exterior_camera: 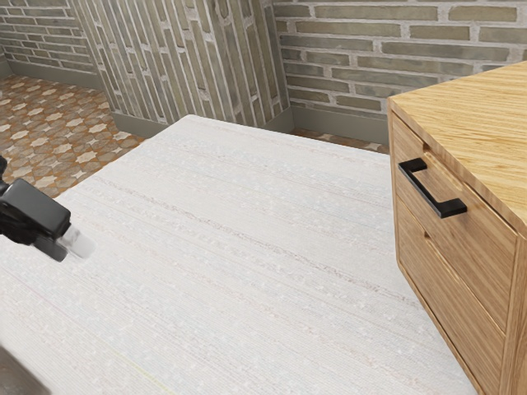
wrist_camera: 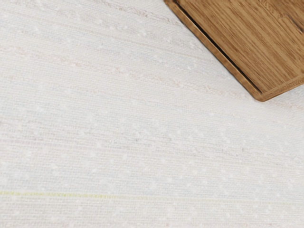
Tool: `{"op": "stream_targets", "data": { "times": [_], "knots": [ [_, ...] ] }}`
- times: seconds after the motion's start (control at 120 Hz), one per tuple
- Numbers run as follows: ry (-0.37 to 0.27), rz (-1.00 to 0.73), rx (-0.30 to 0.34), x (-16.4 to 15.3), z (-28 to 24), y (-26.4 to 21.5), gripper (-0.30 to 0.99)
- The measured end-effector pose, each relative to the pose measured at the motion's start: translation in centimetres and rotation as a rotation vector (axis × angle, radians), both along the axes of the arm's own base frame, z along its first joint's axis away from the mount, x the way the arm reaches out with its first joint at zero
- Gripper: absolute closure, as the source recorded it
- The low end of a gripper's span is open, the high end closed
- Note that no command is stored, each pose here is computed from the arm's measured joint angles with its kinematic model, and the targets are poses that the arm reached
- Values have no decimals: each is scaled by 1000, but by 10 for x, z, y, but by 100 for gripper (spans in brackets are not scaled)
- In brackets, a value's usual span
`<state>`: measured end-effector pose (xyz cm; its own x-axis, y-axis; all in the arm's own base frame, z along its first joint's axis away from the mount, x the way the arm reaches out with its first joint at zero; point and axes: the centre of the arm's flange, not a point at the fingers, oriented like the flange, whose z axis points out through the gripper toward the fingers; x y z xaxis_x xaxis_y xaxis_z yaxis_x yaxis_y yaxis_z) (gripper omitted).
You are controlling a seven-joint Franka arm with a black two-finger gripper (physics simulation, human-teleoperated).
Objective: Pull the drawer handle with one arm to open the drawer
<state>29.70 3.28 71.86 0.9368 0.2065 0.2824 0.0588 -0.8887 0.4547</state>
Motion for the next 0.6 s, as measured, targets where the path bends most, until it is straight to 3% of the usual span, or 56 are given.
{"op": "stream_targets", "data": {
  "times": [0.2, 0.35, 0.6],
  "knots": [
    [109, 198, -126, 20, -8, 0, 2],
    [152, 314, -108, 58, 22, -20, 2],
    [286, 355, -155, 117, 11, -72, 2]
  ]
}}
